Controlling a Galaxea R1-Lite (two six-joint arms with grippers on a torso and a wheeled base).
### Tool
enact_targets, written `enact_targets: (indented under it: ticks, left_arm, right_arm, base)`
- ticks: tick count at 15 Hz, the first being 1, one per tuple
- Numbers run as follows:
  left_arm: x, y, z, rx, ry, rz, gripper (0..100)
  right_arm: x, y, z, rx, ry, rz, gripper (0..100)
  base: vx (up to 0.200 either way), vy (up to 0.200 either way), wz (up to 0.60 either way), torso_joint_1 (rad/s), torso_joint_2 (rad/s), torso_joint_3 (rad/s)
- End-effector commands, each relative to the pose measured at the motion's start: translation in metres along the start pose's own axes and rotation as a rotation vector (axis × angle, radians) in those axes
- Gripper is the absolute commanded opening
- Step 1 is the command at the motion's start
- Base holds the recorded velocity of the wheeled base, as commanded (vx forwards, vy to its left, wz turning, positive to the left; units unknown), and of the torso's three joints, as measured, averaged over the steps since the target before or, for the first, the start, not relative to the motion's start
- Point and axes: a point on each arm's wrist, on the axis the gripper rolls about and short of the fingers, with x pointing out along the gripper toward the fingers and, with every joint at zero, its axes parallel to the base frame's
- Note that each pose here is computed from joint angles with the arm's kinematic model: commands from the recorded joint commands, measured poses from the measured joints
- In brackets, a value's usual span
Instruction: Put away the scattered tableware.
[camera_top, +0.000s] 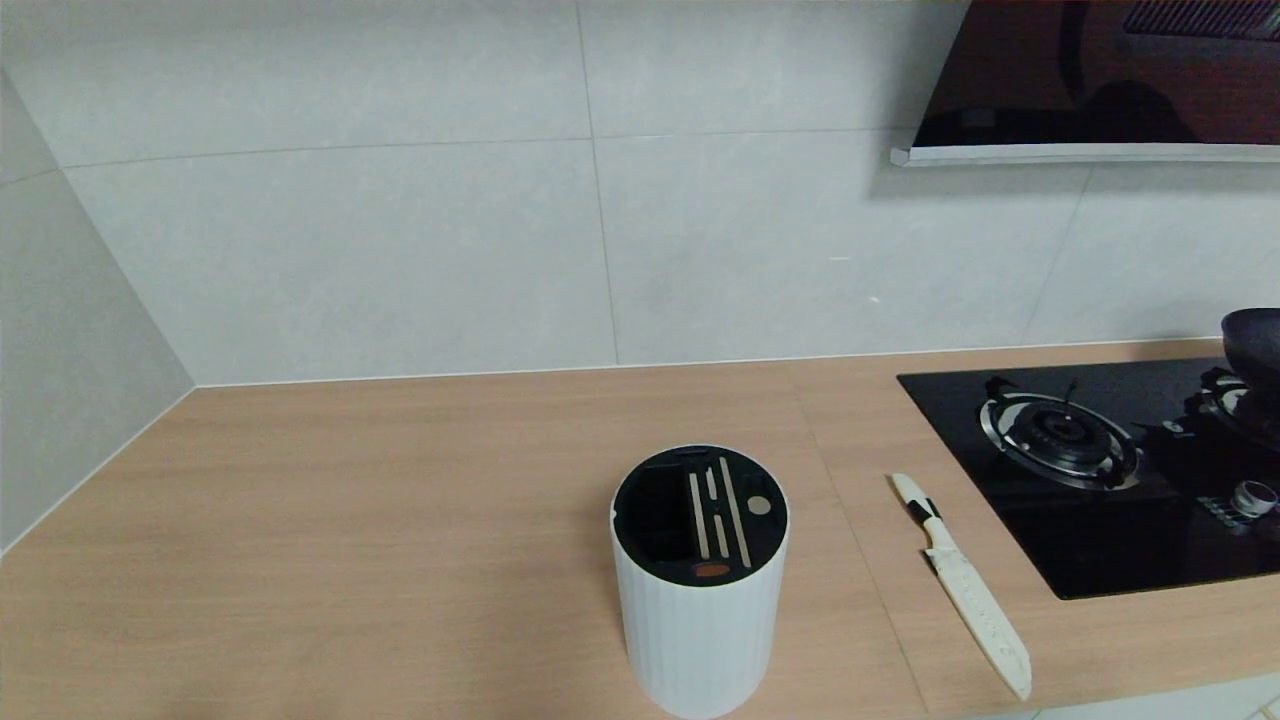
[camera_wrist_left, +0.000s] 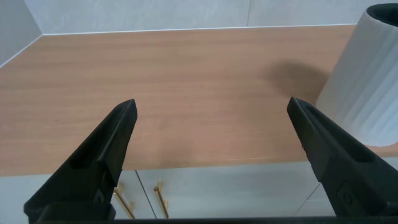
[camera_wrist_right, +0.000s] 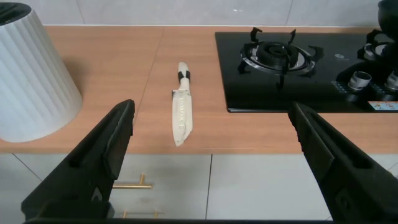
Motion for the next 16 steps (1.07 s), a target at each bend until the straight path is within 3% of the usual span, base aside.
enact_targets:
  ticks: [1, 11, 13, 16]
  left_arm:
    - [0.000, 0.000, 0.000, -0.001, -0.001, 0.002, 100]
    - [0.000, 0.000, 0.000, -0.001, -0.001, 0.000, 100]
    - [0.000, 0.000, 0.000, 0.001, -0.001, 0.002, 100]
    - [0.000, 0.000, 0.000, 0.001, -0.001, 0.002, 100]
  right_arm:
    - [0.000, 0.000, 0.000, -0.001, 0.002, 0.002, 100]
    - [0.000, 0.000, 0.001, -0.005, -0.001, -0.012, 100]
    - [-0.012, -0.001, 0.040, 0.006, -0.123, 0.004, 100]
    - [0.005, -0.001, 0.073, 0.007, -0.003, 0.067, 100]
  base:
    - [0.000, 0.000, 0.00, 0.000, 0.00, 0.000]
    - [0.000, 0.000, 0.00, 0.000, 0.00, 0.000]
    - [0.000, 0.000, 0.00, 0.000, 0.00, 0.000]
    - [0.000, 0.000, 0.00, 0.000, 0.00, 0.000]
